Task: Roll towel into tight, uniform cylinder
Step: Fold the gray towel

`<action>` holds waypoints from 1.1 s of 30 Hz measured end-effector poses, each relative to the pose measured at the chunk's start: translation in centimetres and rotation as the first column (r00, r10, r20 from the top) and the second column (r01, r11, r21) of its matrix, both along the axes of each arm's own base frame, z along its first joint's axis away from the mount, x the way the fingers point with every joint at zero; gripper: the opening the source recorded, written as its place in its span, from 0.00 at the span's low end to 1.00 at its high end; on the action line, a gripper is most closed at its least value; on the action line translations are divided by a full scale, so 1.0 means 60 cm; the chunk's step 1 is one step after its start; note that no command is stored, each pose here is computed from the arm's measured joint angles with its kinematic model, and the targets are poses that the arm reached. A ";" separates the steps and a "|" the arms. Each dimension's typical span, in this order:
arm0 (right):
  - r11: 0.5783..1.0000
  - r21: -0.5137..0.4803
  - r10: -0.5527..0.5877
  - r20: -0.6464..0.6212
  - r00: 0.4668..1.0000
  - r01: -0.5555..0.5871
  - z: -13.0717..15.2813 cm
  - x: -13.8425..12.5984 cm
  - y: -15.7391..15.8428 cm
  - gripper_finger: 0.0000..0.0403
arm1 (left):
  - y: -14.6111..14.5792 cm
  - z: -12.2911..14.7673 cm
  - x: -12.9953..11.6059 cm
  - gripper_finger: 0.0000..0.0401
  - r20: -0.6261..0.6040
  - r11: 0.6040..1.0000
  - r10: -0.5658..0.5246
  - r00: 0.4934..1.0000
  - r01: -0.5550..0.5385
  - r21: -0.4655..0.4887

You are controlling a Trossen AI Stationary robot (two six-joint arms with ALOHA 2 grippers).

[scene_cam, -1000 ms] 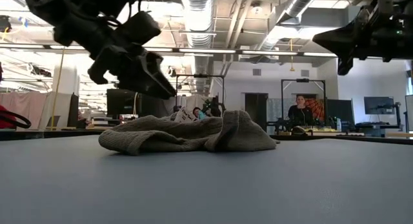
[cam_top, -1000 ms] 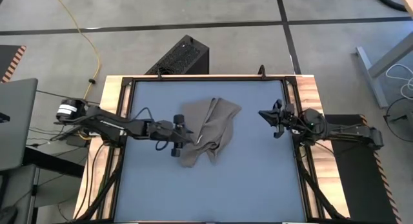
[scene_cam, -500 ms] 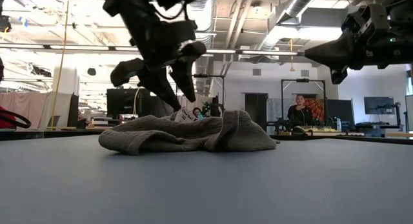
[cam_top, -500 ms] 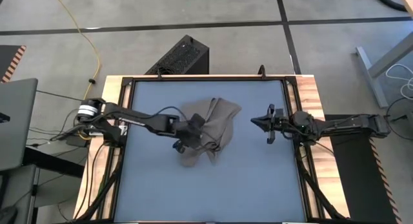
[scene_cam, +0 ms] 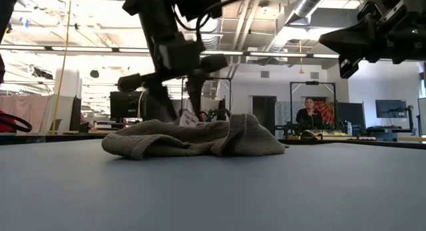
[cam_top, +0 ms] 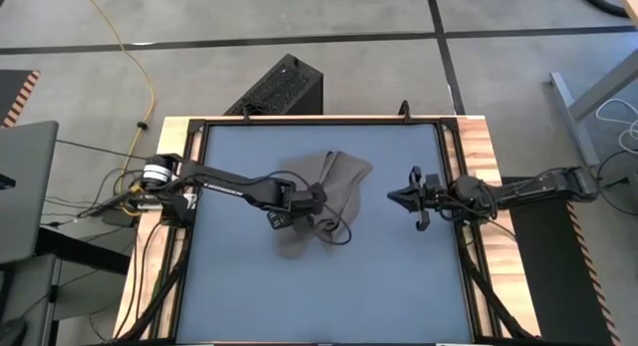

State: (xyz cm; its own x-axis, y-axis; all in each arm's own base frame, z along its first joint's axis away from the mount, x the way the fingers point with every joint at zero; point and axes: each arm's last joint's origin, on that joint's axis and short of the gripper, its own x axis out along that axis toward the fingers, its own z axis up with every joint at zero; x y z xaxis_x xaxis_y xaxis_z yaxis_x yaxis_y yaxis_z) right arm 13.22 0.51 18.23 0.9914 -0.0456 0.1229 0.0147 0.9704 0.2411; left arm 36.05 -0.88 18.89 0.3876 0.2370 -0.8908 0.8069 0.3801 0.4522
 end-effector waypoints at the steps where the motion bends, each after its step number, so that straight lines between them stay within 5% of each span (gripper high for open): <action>1: 1.000 -0.005 0.000 -0.001 1.000 0.000 0.000 0.000 0.000 0.09 | 0.000 -0.005 0.003 0.42 0.001 1.000 -0.001 1.000 0.001 -0.005; 8: 0.999 -0.029 -0.038 -0.013 0.999 0.038 -0.001 0.001 -0.004 0.09 | -0.001 -0.030 0.007 0.38 -0.047 1.000 0.009 0.999 -0.010 -0.011; 15: 0.999 -0.030 -0.042 -0.018 0.999 0.041 -0.002 0.001 -0.004 0.09 | 0.005 -0.014 0.006 0.07 -0.007 0.997 0.081 0.997 -0.081 0.017; 19: 0.999 -0.030 -0.044 -0.021 0.999 0.043 -0.002 0.001 -0.004 0.09 | 0.015 0.012 0.011 0.02 0.009 0.989 0.140 0.990 -0.139 -0.058; 28: 0.999 -0.030 -0.043 -0.031 0.999 0.043 -0.004 0.001 -0.004 0.09 | 0.045 0.161 -0.022 0.00 0.209 0.931 0.220 0.953 -0.141 -0.338; 33: 0.999 -0.031 -0.043 -0.040 0.998 0.042 -0.005 0.001 -0.004 0.09 | 0.074 0.257 -0.090 0.00 0.355 0.832 0.282 0.891 -0.043 -0.553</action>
State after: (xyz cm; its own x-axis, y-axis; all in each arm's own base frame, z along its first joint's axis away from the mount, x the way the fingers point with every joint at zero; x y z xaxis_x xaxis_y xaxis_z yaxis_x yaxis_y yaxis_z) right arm 13.28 0.26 17.91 0.9928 -0.0848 0.0847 0.0653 0.9755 0.2102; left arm 30.68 3.57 34.34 0.7378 -0.1191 -0.6644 0.4983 0.7601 0.4171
